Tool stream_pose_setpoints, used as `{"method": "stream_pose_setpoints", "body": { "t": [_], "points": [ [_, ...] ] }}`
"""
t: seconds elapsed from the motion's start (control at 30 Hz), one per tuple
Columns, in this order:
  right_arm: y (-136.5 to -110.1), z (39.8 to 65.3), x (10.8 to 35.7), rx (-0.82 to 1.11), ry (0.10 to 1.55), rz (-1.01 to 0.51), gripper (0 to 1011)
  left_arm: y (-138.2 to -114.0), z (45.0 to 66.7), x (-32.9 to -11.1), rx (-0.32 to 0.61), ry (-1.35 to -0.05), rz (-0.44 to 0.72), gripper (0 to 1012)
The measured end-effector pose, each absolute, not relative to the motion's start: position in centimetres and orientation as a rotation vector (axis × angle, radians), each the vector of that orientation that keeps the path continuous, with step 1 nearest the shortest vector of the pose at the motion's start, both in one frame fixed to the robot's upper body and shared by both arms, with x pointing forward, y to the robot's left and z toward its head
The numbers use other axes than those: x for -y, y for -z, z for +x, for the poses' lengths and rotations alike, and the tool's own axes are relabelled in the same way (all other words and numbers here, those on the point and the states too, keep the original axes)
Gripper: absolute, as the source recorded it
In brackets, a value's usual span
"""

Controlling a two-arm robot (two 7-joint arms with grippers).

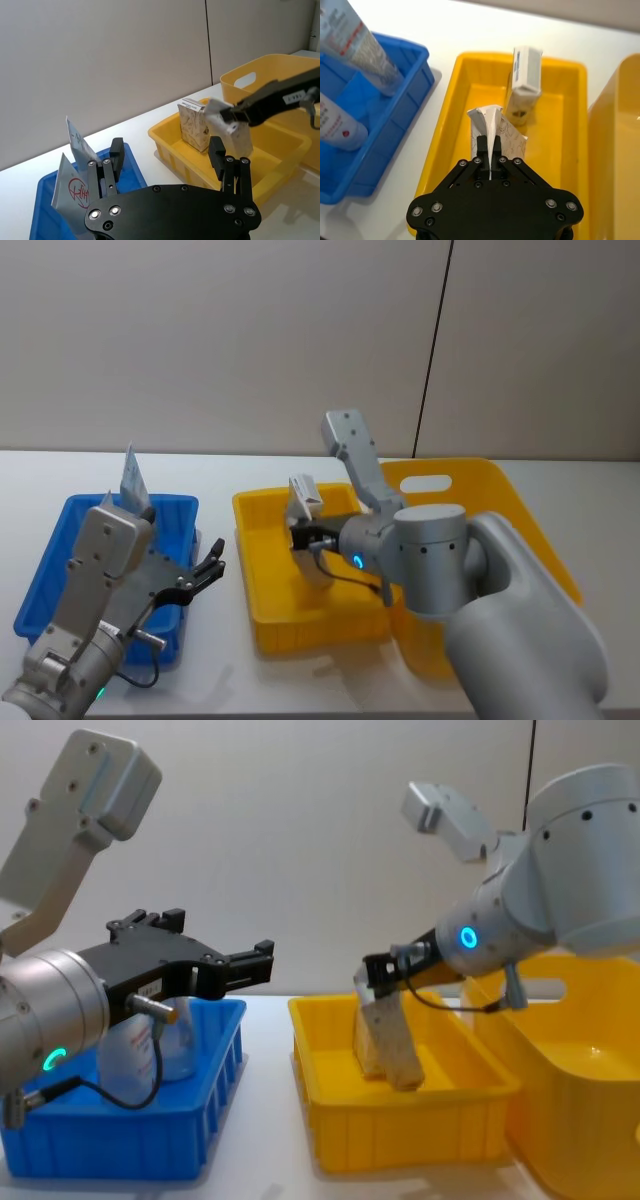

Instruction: Bimanual collaborative sorting of washing and personal care products

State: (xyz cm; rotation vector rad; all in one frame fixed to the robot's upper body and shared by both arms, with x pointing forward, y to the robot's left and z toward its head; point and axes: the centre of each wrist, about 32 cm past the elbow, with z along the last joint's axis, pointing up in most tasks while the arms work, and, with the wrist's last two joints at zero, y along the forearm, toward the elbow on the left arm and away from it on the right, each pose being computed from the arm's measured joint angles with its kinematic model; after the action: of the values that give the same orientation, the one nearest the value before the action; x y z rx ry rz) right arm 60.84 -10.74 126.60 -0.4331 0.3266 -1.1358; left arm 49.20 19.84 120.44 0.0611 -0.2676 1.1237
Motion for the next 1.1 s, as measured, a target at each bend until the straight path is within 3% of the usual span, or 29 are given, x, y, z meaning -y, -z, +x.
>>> {"method": "stream_pose_setpoints", "body": {
  "t": [0.63,1.1],
  "points": [
    [-131.2,58.9,12.3,-0.098,1.175,-0.259,4,-120.4,49.2,-19.8,0.268,-1.124,0.061,1001],
    [-135.1,55.7,15.0,0.012,1.299,-0.188,3,-120.4,49.2,-19.8,0.268,-1.124,0.061,1001]
  ]
}}
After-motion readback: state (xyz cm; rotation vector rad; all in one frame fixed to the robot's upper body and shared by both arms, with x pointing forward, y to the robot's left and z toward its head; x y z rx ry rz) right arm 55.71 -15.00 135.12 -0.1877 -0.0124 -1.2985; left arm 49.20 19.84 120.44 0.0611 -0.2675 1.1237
